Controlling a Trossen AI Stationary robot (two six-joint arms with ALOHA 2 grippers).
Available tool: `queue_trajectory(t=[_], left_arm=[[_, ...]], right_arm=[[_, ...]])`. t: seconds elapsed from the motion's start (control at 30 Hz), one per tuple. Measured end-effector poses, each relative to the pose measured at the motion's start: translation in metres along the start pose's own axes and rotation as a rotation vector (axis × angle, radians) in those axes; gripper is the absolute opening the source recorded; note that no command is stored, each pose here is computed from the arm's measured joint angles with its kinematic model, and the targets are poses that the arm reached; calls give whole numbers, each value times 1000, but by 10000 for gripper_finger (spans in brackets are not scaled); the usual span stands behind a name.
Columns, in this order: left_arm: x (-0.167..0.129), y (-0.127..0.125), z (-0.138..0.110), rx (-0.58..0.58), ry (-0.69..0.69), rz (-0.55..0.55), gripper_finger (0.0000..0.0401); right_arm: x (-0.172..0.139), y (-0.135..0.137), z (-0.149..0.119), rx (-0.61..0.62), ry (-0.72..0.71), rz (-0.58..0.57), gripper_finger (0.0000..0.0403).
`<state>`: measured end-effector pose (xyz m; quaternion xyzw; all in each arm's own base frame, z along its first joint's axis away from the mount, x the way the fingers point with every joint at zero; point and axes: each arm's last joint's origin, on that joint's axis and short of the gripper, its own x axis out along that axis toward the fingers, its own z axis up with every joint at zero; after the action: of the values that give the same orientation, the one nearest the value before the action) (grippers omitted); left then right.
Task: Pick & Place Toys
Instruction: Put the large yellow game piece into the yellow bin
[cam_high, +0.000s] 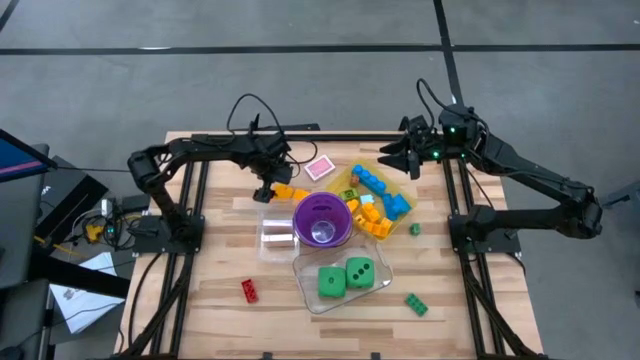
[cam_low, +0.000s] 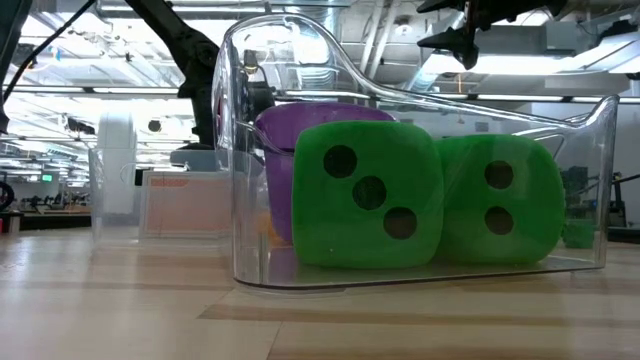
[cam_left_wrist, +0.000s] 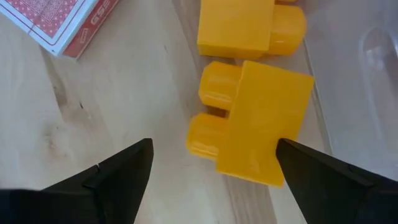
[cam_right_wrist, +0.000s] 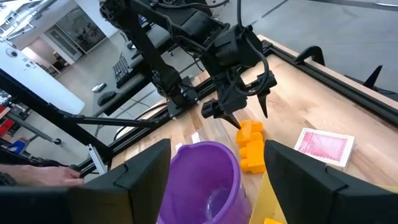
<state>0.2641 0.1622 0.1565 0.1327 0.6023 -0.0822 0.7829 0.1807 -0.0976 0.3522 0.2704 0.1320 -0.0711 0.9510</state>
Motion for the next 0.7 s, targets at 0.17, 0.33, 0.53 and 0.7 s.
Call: queue_trajectory(t=[0.17,0.33,0.53,0.7], left_arm=[[-12,-2,-1,1,-10,31,340],[-20,-5,-3,-2,-24,3,340],[-17,-7,2,21,-45,-3,340],[-12,-6,5,48,-65,-11,340]], right_arm=[[0,0,0,3,1,-1,250],[0,0,0,3,1,-3,250],[1,0,0,4,3,-4,250],[1,0,0,4,3,-4,250]])
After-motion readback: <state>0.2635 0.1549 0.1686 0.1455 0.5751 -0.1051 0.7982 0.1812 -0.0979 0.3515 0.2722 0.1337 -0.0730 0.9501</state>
